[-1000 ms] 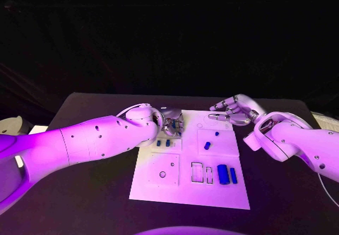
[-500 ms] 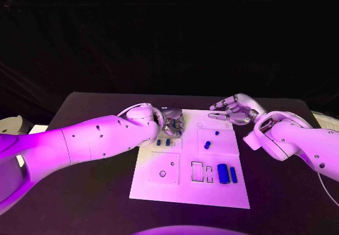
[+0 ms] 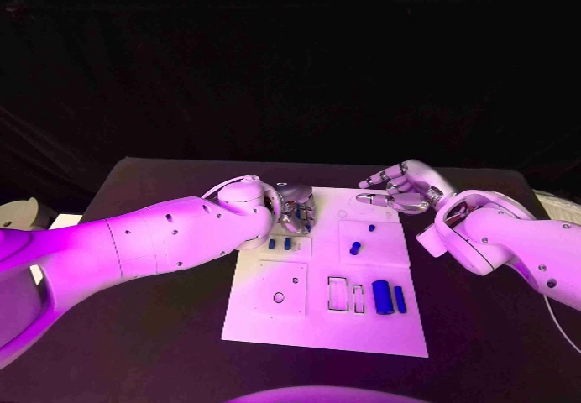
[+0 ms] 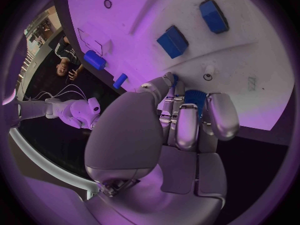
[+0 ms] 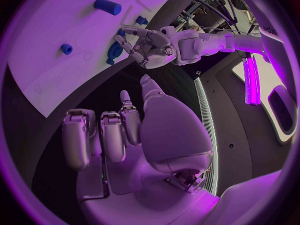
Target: Assemble the parts on the task board
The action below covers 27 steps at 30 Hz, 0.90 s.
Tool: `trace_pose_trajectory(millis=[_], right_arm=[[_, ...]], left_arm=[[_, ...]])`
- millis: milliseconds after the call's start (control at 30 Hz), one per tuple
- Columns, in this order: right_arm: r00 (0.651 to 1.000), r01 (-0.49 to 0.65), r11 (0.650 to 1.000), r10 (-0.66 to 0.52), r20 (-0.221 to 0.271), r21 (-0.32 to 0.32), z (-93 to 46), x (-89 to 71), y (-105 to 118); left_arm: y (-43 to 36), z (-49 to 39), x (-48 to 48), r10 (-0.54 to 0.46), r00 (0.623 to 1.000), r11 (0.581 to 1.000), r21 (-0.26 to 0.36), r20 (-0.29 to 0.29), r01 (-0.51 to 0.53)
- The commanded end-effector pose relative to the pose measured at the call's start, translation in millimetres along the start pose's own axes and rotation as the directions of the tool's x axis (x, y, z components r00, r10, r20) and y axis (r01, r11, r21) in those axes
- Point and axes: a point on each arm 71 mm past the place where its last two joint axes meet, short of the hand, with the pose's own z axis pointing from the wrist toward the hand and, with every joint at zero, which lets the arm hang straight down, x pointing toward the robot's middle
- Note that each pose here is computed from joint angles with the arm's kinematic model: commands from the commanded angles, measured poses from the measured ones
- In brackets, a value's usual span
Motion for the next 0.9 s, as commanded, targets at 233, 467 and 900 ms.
trace_pose_trajectory(millis=[233,467,900], right_arm=[[1.000,0.002,1.000,-0.002,-0.014,-0.014,0.2,2.0,1.6],[1.000,0.003,1.000,-0.003,-0.013,-0.013,-0.1,1.6,1.3],[1.000,0.003,1.000,-0.003,-0.010,-0.012,-1.0,0.7,0.8]], left_arm=[[-2.5,-5.9,-1.0,-0.054,0.997,0.998,0.041,0.053,0.052],[-1.6,-16.8,-10.3,-0.114,0.989,0.992,0.064,0.098,0.108],[17.6,-43.2,-29.8,-0.181,0.972,0.983,0.039,0.148,0.177]])
